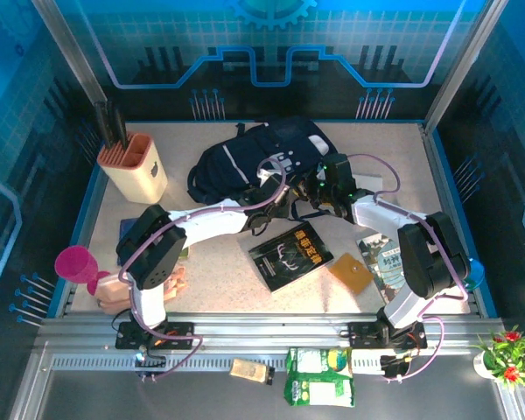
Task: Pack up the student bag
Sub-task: Unzip the student bag at the top-center of the table.
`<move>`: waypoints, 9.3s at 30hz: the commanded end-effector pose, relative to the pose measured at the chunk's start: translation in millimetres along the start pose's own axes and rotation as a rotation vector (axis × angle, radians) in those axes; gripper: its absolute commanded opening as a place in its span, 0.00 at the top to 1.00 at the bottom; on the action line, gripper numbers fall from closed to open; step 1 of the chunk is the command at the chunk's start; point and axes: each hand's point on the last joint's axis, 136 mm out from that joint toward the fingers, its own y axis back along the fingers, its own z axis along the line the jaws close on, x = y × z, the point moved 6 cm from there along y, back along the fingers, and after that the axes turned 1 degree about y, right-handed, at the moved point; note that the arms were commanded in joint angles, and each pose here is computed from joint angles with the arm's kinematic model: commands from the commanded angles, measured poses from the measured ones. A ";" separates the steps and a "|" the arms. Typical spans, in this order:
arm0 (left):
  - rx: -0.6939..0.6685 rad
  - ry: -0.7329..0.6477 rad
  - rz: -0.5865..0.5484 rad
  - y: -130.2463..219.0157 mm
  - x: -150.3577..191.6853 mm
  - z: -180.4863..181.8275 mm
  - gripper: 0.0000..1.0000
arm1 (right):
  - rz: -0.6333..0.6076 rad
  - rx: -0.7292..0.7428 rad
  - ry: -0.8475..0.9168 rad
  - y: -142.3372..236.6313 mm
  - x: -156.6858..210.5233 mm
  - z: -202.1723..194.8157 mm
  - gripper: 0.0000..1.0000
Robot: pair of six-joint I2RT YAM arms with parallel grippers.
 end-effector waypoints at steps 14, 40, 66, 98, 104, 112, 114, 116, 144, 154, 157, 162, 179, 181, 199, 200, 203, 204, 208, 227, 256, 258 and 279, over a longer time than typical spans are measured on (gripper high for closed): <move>-0.007 -0.020 -0.088 -0.4 -20.8 -9.5 0.87 | 0.037 -0.097 0.058 1.3 4.4 30.8 1.00; -0.032 -0.003 0.190 36.7 25.8 89.0 0.96 | -0.078 0.083 0.162 0.9 -17.2 8.1 1.00; -0.065 -0.049 0.152 21.9 20.0 102.0 1.00 | -0.101 0.116 0.188 -0.4 -23.8 -0.3 1.00; 0.182 -0.101 0.478 36.5 20.2 51.8 1.00 | -0.011 0.210 -0.050 -7.7 28.5 -41.8 0.31; 0.201 -0.103 0.490 34.4 22.5 44.8 1.00 | 0.058 0.212 -0.048 -40.0 40.7 -44.0 0.30; 0.174 -0.146 0.517 35.4 22.3 50.4 1.00 | 0.090 0.245 -0.042 -60.7 47.3 -58.3 0.51; 0.151 -0.156 0.534 36.0 22.4 57.3 1.00 | 0.069 0.269 -0.014 -59.7 43.9 -60.5 0.65; 0.126 -0.169 0.554 37.3 23.2 66.5 1.00 | 0.045 0.295 0.032 -58.1 38.9 -61.2 0.76; 0.182 -0.112 0.588 53.5 22.8 85.1 1.00 | -0.030 0.267 0.359 -57.1 -35.3 -20.2 0.86; 0.237 -0.161 0.592 46.8 25.0 45.8 1.00 | -0.073 0.178 0.112 7.5 10.3 -49.5 0.43; 0.255 -0.172 0.596 45.5 25.7 36.9 1.00 | -0.075 0.184 0.036 19.2 24.7 -57.6 0.38; 0.265 -0.178 0.600 44.4 27.4 31.0 1.00 | -0.046 0.195 -0.057 18.6 43.3 -56.6 0.35; 0.221 -0.192 0.589 48.8 29.0 36.9 1.00 | 0.055 0.292 -0.080 -27.7 60.9 -60.1 0.59; 0.170 -0.206 0.582 48.9 28.1 43.9 1.00 | 0.045 0.322 -0.048 -30.0 58.1 -62.3 0.68; 0.111 -0.141 0.614 51.8 32.1 90.8 1.00 | -0.010 0.298 0.251 -44.5 -9.3 -37.7 0.88; 0.132 -0.151 0.611 51.5 32.2 82.8 1.00 | -0.012 0.293 0.246 -43.9 -15.1 -37.6 0.88; 0.182 -0.165 0.627 48.2 36.0 61.4 1.00 | -0.035 0.283 0.235 -35.2 -31.8 -34.7 0.88; 0.206 -0.166 0.632 47.8 36.7 54.2 1.00 | -0.048 0.283 0.238 -30.8 -35.9 -34.2 0.88; 0.306 -0.172 0.631 48.7 32.5 24.9 1.00 | -0.078 0.282 0.257 -16.2 -48.9 -32.3 0.88; 0.376 -0.150 0.633 30.4 21.7 -4.1 1.00 | -0.023 0.333 -0.022 29.7 10.1 -58.9 0.29; 0.196 -0.277 0.700 62.3 21.8 47.4 1.00 | -0.056 0.461 0.090 -0.3 7.0 -62.1 0.73; 0.157 -0.282 0.703 64.6 20.8 58.4 1.00 | -0.077 0.459 0.110 4.2 2.6 -57.8 0.75; -0.228 -0.265 0.616 18.6 -4.0 152.1 1.00 | -0.153 0.449 0.213 24.3 -15.0 -31.4 0.80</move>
